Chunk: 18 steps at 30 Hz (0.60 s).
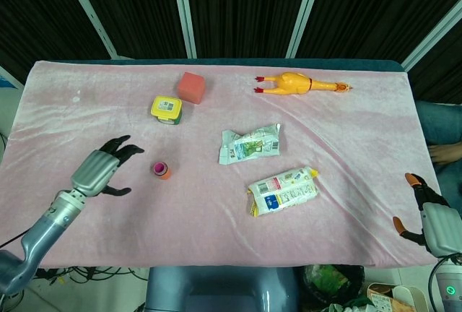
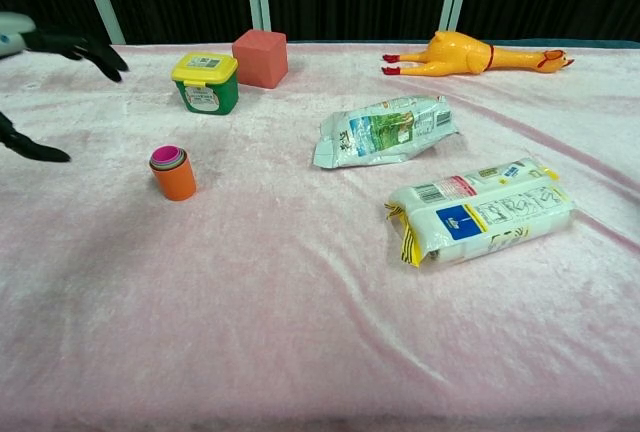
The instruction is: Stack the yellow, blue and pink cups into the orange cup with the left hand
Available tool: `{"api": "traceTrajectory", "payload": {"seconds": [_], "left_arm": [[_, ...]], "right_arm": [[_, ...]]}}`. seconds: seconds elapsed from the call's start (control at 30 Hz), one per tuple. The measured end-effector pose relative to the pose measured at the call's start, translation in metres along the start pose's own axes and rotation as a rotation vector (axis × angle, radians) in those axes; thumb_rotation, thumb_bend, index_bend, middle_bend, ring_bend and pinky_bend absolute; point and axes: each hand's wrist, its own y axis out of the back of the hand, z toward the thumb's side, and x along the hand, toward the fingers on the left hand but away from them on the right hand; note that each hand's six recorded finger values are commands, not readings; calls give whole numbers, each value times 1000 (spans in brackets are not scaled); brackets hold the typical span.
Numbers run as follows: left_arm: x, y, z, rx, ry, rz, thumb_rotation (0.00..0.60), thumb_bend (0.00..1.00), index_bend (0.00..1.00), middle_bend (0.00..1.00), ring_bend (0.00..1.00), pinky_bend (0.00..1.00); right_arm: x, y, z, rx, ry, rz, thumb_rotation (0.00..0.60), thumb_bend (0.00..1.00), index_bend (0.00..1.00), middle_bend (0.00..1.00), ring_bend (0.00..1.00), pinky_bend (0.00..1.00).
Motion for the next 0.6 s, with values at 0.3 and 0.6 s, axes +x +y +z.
{"api": "traceTrajectory", "payload": {"seconds": [0.3,0.6], "left_arm": [[-84,27,-33,52,238,69,600,101,120,136,0,110],[-171,19,-48,-35,458,39,600,101,124,136,0,100]], "right_arm": [[0,1,1,19,12,-10,600,268,69,63,161,214],[0,3,5,43,48,-23,600,267,69,63,161,214]]}}
